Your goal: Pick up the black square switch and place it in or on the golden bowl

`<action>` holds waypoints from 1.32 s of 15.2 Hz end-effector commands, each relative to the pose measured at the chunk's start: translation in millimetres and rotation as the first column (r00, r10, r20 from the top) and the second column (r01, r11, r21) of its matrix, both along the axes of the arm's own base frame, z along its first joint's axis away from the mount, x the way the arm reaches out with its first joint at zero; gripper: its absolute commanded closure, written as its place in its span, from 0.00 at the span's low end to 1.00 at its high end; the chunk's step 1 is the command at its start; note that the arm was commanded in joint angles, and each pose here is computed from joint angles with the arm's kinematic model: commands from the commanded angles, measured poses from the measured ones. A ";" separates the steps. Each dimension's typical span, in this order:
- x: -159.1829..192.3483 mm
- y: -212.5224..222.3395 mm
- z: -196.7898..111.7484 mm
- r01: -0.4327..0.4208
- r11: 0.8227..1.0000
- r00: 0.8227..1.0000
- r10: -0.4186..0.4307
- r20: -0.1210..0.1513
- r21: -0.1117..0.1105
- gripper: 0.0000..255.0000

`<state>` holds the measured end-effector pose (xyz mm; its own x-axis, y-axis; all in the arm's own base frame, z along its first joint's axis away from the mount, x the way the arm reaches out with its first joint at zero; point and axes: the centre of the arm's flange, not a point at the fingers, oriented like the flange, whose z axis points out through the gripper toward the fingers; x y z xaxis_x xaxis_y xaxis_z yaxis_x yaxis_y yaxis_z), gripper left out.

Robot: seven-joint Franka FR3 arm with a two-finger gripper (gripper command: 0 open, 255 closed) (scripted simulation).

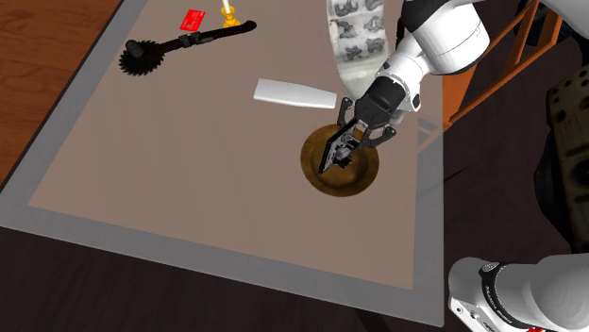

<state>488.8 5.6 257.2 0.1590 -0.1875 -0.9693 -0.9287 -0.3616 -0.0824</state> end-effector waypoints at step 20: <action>16.0 -44.0 9.1 -0.003 1.000 1.000 0.003 -0.002 0.001 0.00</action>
